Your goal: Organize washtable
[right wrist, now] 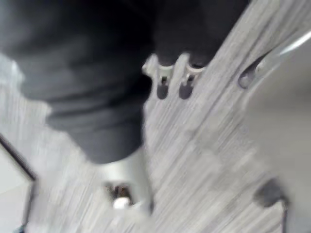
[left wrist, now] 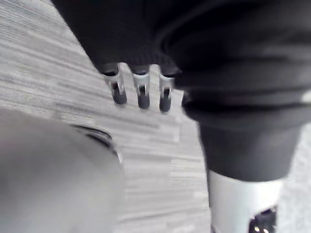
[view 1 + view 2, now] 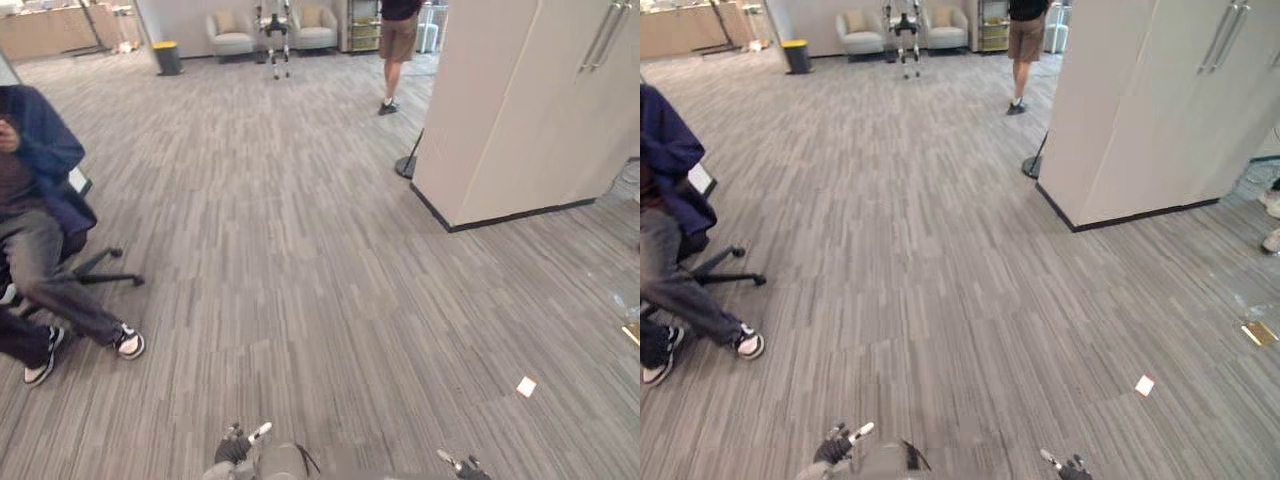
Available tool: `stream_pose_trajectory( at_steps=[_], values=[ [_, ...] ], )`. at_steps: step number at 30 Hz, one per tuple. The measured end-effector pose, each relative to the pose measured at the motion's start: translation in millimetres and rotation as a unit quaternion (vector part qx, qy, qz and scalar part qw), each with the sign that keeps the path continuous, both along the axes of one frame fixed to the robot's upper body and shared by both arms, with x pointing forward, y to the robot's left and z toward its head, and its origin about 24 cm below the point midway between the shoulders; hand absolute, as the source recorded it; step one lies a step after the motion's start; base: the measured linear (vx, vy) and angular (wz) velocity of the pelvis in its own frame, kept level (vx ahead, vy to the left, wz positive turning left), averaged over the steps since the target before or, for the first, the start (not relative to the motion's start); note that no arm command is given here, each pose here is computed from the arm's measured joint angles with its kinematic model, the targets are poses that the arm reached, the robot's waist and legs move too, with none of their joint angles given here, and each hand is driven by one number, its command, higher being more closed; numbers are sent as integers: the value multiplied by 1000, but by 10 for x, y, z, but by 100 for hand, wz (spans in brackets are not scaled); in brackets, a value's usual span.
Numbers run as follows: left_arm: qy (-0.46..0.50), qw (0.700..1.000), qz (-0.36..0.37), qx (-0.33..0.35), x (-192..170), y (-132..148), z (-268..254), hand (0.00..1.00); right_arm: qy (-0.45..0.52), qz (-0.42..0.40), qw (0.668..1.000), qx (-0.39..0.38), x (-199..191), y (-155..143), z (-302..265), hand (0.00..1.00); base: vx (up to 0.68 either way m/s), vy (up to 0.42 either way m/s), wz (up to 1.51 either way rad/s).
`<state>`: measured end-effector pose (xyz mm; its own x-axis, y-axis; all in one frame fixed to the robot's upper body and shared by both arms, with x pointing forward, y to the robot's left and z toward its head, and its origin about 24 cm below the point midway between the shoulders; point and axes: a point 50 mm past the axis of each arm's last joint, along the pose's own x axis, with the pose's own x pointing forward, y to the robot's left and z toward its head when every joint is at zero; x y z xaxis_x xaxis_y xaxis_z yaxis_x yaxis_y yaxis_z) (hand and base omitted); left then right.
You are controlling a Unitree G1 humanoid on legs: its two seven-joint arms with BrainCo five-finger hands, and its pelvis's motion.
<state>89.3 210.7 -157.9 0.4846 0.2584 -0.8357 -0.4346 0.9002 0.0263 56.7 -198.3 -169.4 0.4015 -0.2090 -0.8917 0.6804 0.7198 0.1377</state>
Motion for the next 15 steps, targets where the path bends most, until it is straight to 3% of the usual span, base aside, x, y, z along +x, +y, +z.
stream_pose_trajectory(
  at_steps=[8,15],
  values=[
    [11,1000,9,-1,-61,26,-17,0,-21,-7,1000,-3,148,-26,27,0,259,199,-1],
    [24,998,-59,-1,-31,-80,-36,0,-9,-20,1000,-12,22,-142,23,0,292,83,12]
  ],
)
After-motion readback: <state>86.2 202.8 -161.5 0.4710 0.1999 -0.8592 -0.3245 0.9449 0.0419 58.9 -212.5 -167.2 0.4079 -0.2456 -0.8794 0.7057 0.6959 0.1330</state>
